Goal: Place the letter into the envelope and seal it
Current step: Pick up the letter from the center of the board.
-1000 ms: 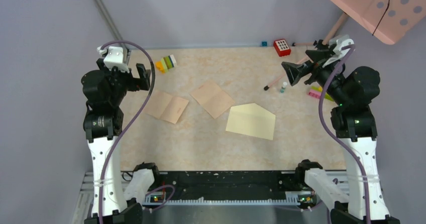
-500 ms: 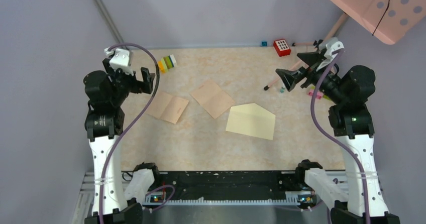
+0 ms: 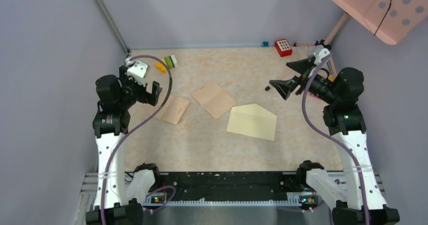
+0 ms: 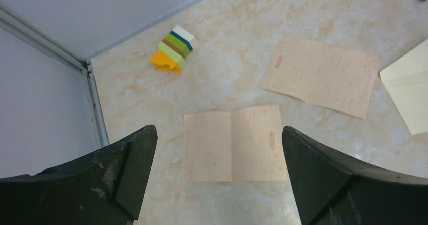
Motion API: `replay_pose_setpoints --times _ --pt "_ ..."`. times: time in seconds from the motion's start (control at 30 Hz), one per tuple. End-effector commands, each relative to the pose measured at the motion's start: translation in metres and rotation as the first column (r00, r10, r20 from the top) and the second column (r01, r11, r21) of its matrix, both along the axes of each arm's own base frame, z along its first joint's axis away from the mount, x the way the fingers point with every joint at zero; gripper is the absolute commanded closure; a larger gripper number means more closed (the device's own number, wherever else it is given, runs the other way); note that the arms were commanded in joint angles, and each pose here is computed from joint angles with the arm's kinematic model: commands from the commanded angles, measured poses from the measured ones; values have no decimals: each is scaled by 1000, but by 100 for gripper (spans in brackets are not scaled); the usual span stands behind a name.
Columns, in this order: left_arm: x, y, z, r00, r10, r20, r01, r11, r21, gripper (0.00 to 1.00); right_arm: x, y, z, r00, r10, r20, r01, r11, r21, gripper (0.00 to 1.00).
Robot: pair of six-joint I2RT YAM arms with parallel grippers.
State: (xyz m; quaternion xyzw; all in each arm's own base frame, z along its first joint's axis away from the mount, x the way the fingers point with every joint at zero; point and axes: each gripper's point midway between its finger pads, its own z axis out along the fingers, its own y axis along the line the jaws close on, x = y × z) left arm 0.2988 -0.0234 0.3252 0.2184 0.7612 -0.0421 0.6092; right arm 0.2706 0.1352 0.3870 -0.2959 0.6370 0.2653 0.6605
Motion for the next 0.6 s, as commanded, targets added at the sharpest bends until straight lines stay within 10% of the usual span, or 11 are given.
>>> replay_pose_setpoints --times 0.0,0.57 --pt "-2 3 -34 998 -29 -52 34 996 88 2 -4 10 5 996 74 49 -74 997 14 1" --pt "-12 37 -160 976 40 -215 38 937 349 2 11 12 -10 999 43 3 -43 997 62 1"
